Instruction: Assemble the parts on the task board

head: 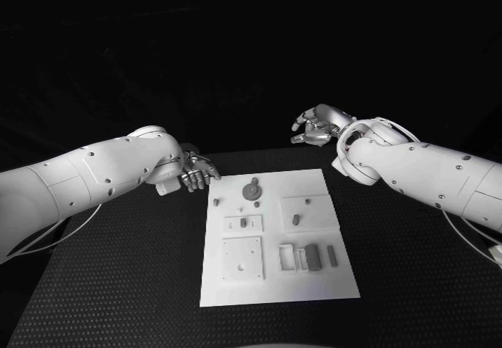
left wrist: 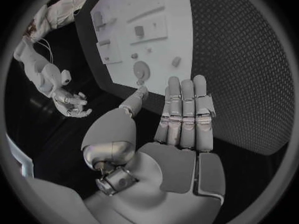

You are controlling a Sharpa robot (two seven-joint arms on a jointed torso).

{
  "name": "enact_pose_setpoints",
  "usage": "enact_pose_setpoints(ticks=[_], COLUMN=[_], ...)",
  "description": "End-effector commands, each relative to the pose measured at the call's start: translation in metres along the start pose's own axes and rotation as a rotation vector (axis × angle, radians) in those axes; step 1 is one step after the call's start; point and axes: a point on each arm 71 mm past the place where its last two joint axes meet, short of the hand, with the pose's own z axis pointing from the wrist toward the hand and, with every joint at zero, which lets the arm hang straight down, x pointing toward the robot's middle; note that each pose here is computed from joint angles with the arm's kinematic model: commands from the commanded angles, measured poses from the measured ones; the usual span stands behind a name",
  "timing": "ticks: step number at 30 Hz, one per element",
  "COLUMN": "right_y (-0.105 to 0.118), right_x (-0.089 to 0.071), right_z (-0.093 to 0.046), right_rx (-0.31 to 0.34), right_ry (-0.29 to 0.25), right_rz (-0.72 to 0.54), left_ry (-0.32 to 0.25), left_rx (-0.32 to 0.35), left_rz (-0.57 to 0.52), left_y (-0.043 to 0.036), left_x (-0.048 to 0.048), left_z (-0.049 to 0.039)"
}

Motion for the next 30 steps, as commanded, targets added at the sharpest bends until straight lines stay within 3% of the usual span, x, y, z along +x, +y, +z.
enact_pose_setpoints(ticks=[1, 9, 18, 24, 30], right_y=[0.001, 0.002, 0.003, 0.003, 0.004], right_x=[0.001, 0.002, 0.002, 0.002, 0.003], right_z=[0.000, 0.000, 0.000, 0.000, 0.001], right_rx=[-0.011, -0.012, -0.014, -0.014, -0.014], right_ry=[0.011, 0.013, 0.013, 0.014, 0.015], right_rz=[0.000, 0.000, 0.001, 0.001, 0.001], left_ry=[-0.055, -0.058, -0.005, 0.023, 0.028], left_rx=[-0.017, -0.047, -0.059, -0.048, -0.037], left_rz=[0.082, 0.144, 0.151, 0.134, 0.117], left_y=[0.0000, 0.0061, 0.0131, 0.0124, 0.0109], left_x=[-0.0049, -0.0015, 0.0198, 0.0303, 0.0329], left_z=[0.0046, 0.0141, 0.0275, 0.0314, 0.0322])
